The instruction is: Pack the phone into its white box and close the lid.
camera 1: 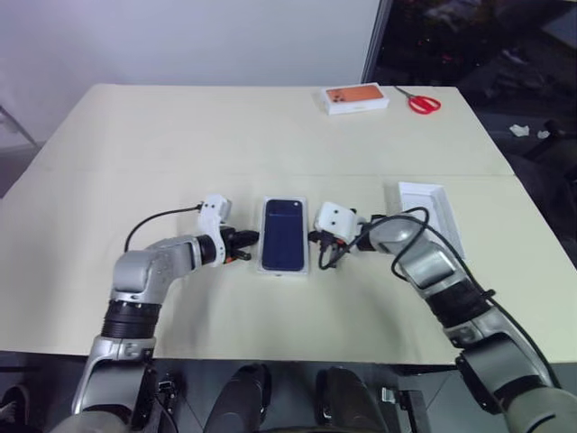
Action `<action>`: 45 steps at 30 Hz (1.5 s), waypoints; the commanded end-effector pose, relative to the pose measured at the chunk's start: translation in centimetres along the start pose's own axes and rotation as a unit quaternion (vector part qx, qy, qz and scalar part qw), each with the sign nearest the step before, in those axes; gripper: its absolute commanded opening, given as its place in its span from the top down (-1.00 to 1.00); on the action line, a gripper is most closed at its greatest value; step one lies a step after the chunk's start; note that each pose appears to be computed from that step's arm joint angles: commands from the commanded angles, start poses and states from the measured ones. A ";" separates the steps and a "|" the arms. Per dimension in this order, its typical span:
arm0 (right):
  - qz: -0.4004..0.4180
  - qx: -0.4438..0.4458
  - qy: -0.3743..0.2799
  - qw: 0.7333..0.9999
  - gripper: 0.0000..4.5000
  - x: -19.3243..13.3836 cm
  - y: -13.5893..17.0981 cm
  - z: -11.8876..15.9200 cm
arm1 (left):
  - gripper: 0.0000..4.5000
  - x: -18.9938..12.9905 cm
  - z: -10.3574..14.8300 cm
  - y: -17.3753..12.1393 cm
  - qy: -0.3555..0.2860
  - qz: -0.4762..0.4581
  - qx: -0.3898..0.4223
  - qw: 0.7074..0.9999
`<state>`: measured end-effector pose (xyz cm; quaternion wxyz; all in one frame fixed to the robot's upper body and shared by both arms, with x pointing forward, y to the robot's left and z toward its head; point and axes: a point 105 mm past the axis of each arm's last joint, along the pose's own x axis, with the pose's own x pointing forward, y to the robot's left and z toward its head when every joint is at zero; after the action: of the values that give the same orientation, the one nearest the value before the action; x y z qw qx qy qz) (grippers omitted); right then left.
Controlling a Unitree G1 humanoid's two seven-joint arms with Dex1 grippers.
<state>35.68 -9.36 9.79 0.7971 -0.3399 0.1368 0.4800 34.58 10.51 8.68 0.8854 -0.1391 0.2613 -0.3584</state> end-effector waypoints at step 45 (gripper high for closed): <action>-0.156 0.139 -0.010 0.978 0.89 -10.5 -8.4 -2.3 | 0.86 -0.7 4.2 -0.7 -0.082 -0.068 0.091 0.990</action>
<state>37.41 -21.14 13.60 0.8803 -0.2760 0.1880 0.3369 35.93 10.26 10.18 0.8830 -0.1091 0.1962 -0.4123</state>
